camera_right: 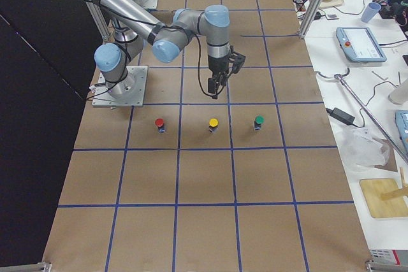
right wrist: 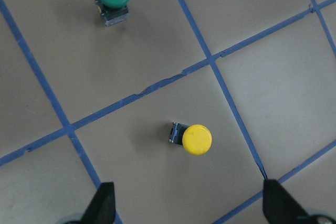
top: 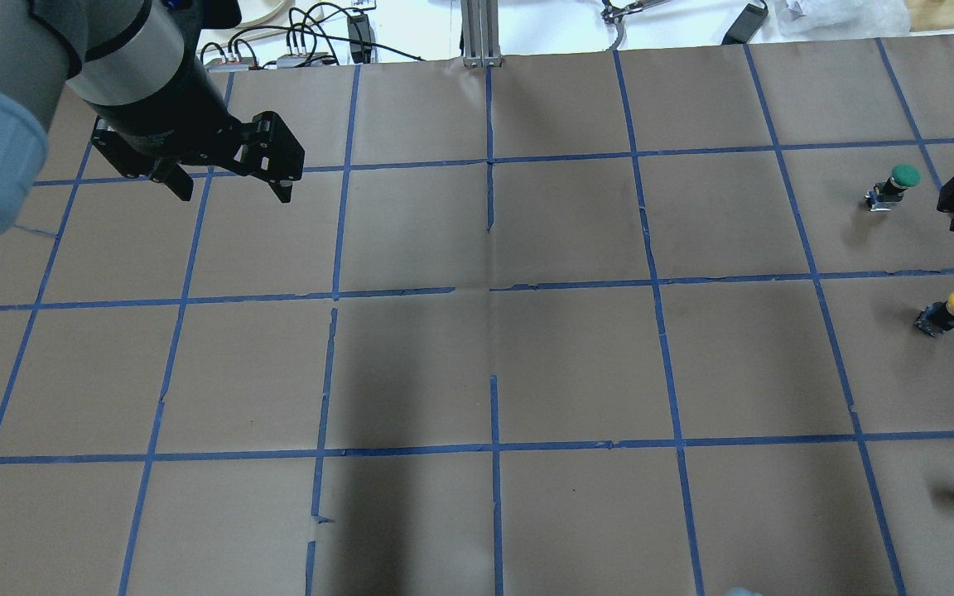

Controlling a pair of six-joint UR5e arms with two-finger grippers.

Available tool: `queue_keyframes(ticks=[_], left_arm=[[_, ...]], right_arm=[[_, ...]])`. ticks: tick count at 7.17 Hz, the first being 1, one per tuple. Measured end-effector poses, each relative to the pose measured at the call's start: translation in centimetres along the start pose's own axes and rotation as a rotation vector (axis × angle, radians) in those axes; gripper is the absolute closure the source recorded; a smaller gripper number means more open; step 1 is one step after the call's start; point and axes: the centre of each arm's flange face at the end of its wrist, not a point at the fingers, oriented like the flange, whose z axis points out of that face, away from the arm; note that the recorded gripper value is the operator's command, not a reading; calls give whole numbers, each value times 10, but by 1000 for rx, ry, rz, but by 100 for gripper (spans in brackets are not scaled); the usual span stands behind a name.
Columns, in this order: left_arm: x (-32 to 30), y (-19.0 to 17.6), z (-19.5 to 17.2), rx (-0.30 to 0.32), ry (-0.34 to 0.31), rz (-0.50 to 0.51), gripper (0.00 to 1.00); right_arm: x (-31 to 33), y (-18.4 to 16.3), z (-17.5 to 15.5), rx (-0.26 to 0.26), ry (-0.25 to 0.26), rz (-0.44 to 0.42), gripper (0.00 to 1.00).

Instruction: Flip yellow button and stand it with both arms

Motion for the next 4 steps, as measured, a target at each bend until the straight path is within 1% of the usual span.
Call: queue_keyframes(ticks=[1,3,4], left_arm=[[0,1,0,-2,0,0,0],[1,3,1,-3,1,1,0],[1,5,0,-4,1,2,0]], right_arm=[[-23,1,-19,-38,-9,-61,0],[-76,16,-60,-120,-23,-201,0],[-99,26,-90,-148,-30,-269,0]])
